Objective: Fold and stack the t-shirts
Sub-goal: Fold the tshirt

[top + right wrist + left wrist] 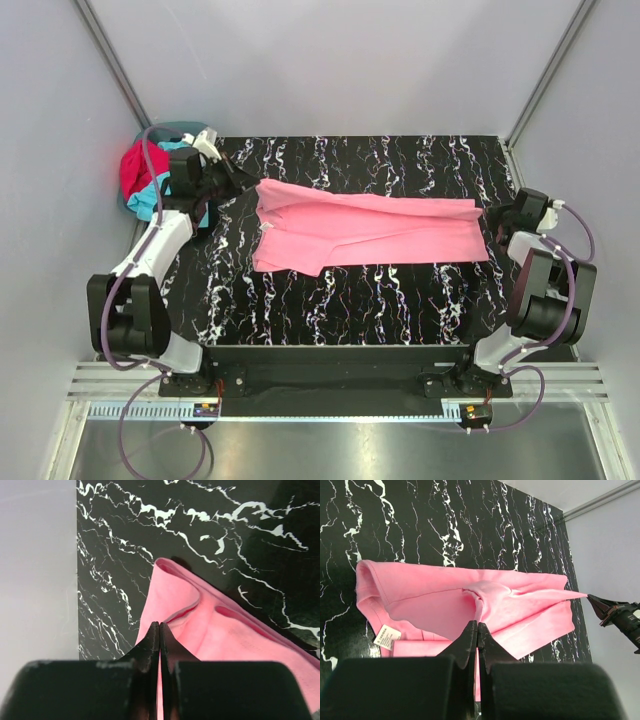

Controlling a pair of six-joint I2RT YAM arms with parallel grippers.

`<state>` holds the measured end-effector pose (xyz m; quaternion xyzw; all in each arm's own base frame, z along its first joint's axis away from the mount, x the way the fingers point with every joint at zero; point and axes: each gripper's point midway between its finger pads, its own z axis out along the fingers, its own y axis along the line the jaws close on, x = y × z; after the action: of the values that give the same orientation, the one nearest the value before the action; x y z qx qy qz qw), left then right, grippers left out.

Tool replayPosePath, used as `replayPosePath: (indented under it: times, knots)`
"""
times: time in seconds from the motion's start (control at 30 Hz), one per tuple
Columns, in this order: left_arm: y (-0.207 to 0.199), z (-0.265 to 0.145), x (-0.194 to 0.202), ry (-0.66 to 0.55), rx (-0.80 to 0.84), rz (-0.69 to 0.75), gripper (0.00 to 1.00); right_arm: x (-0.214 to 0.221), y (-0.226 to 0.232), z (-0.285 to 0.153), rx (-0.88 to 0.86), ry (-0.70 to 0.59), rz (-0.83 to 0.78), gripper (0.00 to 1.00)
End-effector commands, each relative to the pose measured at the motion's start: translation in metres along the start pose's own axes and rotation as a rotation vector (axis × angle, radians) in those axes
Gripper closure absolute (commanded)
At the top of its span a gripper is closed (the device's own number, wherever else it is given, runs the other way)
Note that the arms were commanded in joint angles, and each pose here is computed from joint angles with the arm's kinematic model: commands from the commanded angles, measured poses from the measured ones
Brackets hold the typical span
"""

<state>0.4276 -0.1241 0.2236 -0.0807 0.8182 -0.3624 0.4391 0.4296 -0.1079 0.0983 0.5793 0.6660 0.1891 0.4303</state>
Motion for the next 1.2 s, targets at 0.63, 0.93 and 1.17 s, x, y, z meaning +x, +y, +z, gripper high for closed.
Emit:
replayPosePath:
  times: [0.63,0.93,1.17]
  knots:
    - [0.031,-0.019,0.044,-0.018,-0.111,-0.045,0.99,-0.023,-0.002,0.012,0.041,-0.057,-0.003,0.99]
    - [0.04,-0.027,0.054,-0.03,-0.191,-0.089,0.43,-0.032,0.026,0.016,-0.023,-0.053,-0.022,0.37]
    - [0.016,-0.039,0.057,-0.081,-0.148,-0.102,0.47,-0.038,0.058,-0.004,-0.108,-0.05,0.045,0.37]
